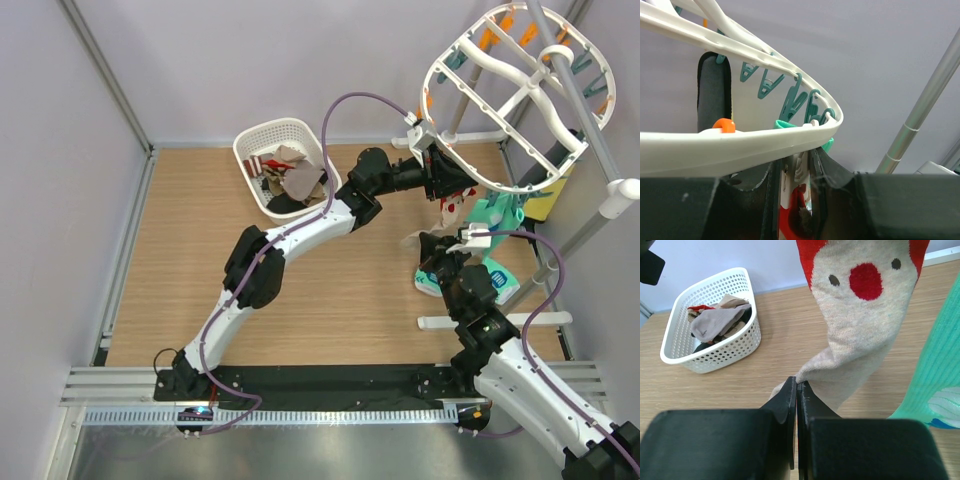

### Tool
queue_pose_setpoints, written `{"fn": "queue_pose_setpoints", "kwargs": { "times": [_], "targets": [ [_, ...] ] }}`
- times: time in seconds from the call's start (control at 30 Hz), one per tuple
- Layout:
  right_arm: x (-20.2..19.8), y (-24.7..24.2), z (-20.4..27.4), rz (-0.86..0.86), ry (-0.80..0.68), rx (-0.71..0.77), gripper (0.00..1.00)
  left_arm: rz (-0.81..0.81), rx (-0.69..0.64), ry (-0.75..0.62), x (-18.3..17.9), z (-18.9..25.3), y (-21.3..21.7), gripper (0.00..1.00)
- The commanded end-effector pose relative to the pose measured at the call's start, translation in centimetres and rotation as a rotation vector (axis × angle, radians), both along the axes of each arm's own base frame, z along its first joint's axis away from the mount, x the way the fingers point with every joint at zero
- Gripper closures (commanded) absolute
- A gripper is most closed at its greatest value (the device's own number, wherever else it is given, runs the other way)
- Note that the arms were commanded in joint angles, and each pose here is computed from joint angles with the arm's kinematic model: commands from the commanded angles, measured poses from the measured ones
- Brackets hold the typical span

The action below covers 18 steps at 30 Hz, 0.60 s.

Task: Remove the socks clipped to the hanger
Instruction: Remove the sock from the hanger.

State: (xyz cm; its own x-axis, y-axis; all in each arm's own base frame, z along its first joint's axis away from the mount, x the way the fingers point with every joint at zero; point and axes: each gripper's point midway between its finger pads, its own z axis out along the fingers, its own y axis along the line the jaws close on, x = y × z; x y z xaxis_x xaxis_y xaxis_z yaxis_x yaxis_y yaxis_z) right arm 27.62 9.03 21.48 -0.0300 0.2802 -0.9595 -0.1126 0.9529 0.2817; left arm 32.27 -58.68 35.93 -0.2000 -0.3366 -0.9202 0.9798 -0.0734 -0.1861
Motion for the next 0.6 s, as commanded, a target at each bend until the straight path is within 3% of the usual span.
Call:
{"fn": "queue_pose_setpoints", "kwargs": {
  "times": [0.0,0.27,0.57],
  "targets": [
    [0.1,-0.1,1.4,-0.005,-0.046,0.023,0.99,0.006,-0.077,-0.042,-0.4,3.4,0.7,1.0],
    [0.0,-0.3,-1.3,-0.029,0.063,0.021,0.99,-0.002,-0.069,-0.03,-0.6,3.6,0.9,0.99],
    [-0.9,-1.5,-0.1,-0.063,0.022,0.047,0.99,-0.029,-0.077,-0.018,-1.2,3.6,1.1,0.97]
  ]
}}
